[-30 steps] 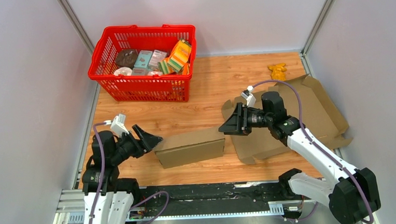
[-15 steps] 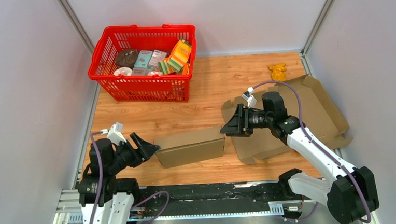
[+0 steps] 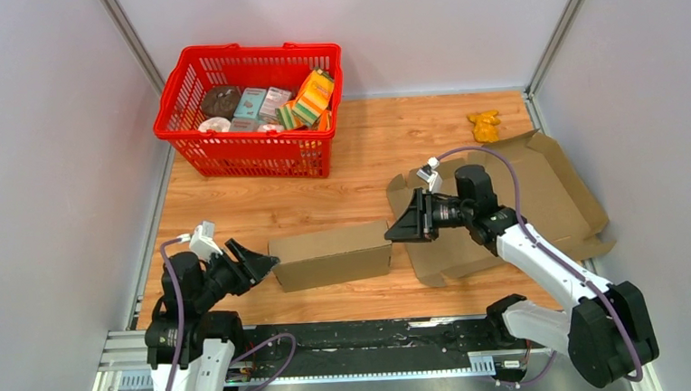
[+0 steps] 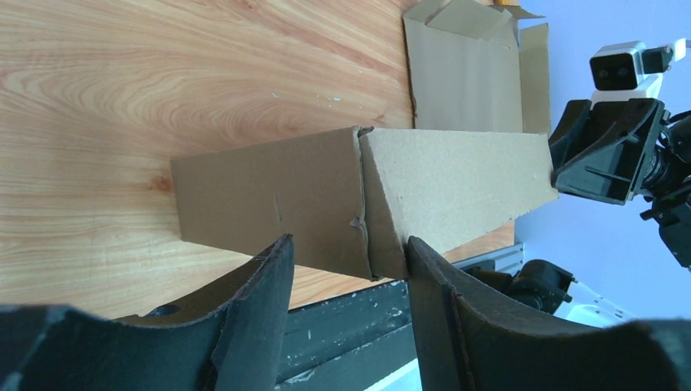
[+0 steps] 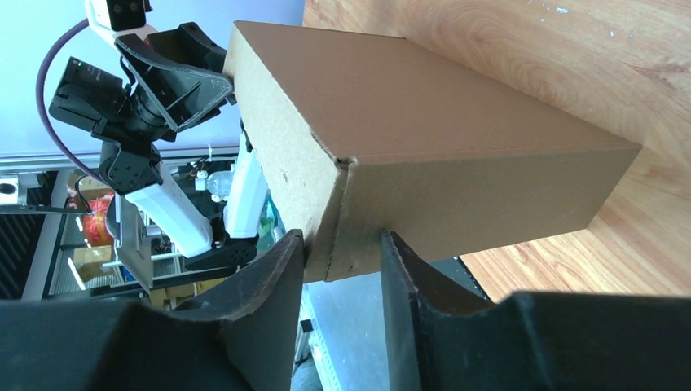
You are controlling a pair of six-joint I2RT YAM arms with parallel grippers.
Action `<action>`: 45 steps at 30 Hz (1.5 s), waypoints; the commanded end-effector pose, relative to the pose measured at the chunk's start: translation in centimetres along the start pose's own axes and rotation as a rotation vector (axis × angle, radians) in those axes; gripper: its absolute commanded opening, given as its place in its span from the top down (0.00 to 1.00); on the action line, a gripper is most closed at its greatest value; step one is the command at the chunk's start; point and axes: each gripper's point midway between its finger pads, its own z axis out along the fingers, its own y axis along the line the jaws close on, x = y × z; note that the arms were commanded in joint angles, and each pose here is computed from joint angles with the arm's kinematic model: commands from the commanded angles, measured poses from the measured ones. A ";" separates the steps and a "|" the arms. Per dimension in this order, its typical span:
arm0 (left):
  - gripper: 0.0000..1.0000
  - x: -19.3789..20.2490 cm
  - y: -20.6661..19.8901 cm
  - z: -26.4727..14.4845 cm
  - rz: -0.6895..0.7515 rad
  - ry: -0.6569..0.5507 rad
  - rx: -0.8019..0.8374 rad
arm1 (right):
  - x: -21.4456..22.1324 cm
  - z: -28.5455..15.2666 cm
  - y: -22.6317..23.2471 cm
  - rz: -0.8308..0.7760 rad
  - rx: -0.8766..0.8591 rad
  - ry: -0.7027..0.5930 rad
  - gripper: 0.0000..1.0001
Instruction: Fold the paper box
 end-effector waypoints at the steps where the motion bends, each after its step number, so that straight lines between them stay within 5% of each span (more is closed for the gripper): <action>1: 0.44 1.1 3.6 0.8 -0.020 0.013 -0.130 | -0.2 0.3 -1.6 -0.007 0.001 -0.009 0.63; 6: 0.50 1.0 3.8 0.4 -0.017 -0.009 -0.140 | -0.2 0.4 -3.2 0.029 0.015 -0.010 0.78; 13: 0.27 -1.1 -0.8 -0.3 0.028 -0.003 -0.012 | -1.0 0.0 -1.9 0.014 -0.012 -0.022 0.80; 24: 0.31 -3.0 -2.2 -1.9 0.021 -0.093 -0.019 | -1.3 -0.1 -1.6 0.015 -0.023 -0.016 0.80; 33: 0.30 1.1 -2.0 -2.5 -0.029 0.038 0.038 | -1.9 -0.1 -1.3 0.011 -0.010 -0.034 0.76; 38: 0.41 3.0 -1.8 -1.5 -0.108 0.117 0.096 | -2.0 -0.3 -1.0 0.013 -0.008 -0.049 0.73; 45: 0.22 3.0 -3.8 -0.1 -0.228 0.164 0.256 | -2.0 -0.3 -1.0 0.020 -0.008 -0.058 0.73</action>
